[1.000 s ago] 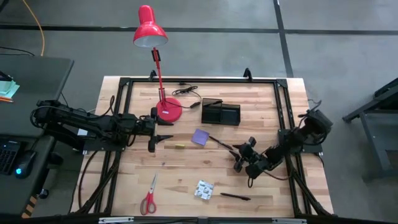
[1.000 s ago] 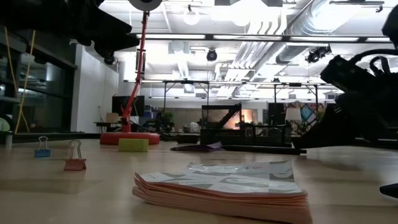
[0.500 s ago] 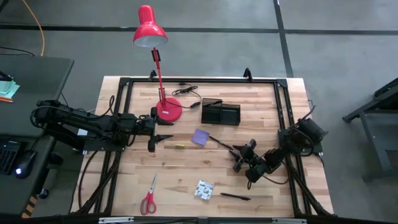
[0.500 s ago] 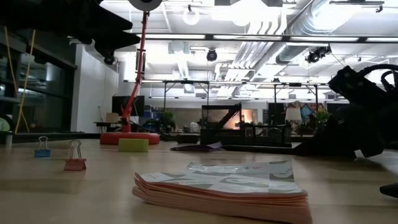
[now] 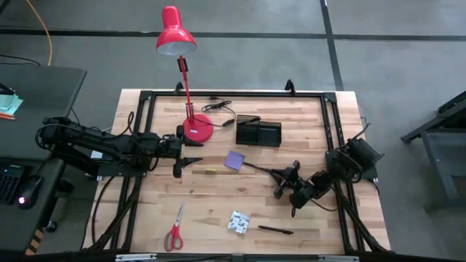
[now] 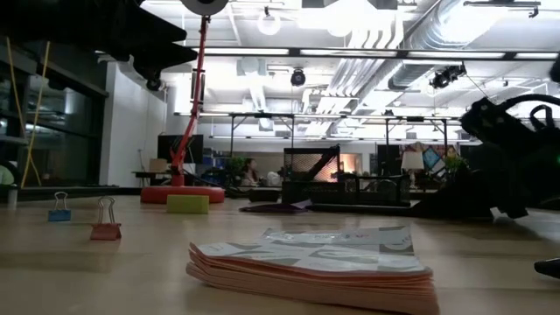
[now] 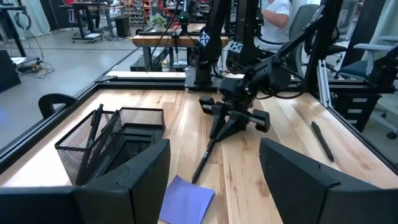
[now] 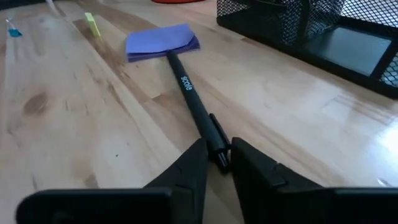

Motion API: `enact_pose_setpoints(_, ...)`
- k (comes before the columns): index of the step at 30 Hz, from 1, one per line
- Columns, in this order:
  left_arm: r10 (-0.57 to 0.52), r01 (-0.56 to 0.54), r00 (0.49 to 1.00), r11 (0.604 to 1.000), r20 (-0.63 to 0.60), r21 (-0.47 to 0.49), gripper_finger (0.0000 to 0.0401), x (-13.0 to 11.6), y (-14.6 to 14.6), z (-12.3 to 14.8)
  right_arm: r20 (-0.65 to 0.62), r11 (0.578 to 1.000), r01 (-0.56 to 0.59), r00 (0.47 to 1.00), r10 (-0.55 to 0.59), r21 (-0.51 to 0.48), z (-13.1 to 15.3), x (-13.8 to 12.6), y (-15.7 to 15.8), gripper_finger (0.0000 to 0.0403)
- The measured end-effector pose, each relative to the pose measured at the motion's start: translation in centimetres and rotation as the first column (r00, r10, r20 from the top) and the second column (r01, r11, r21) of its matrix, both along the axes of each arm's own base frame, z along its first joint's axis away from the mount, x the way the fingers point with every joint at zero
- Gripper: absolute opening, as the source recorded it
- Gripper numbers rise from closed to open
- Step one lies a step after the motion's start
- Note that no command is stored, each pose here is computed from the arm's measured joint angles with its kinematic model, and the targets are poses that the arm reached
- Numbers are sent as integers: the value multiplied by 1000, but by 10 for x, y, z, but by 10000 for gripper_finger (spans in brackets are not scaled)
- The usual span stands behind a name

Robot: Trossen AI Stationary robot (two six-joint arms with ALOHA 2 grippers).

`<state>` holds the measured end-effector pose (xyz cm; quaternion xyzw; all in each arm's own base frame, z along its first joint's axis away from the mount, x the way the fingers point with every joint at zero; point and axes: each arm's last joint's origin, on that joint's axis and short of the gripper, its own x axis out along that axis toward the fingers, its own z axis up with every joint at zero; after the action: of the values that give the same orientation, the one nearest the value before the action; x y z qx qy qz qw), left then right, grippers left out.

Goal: Pick and place office supplies into organizer
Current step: Put the black pen into the black desk organizer

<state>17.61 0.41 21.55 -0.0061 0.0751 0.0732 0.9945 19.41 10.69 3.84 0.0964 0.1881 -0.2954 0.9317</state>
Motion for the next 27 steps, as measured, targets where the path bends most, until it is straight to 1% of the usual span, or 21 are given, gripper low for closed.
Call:
enact_pose_setpoints(4, 0, 0, 1000, 1000, 0, 0, 233, 0, 0, 0, -17, 1000, -3, 1000, 3, 10, 0, 4, -5, 45)
enact_pose_setpoints(10, 0, 0, 1000, 1000, 0, 0, 233, 0, 0, 0, -7, 1000, -9, 1000, 9, 24, 1, 7, -6, 7)
enact_pose_setpoints(27, -2, 2, 1000, 1000, -3, 15, 233, 0, 0, 0, 23, 996, -88, 996, 88, -4, 8, 13, 0, 2)
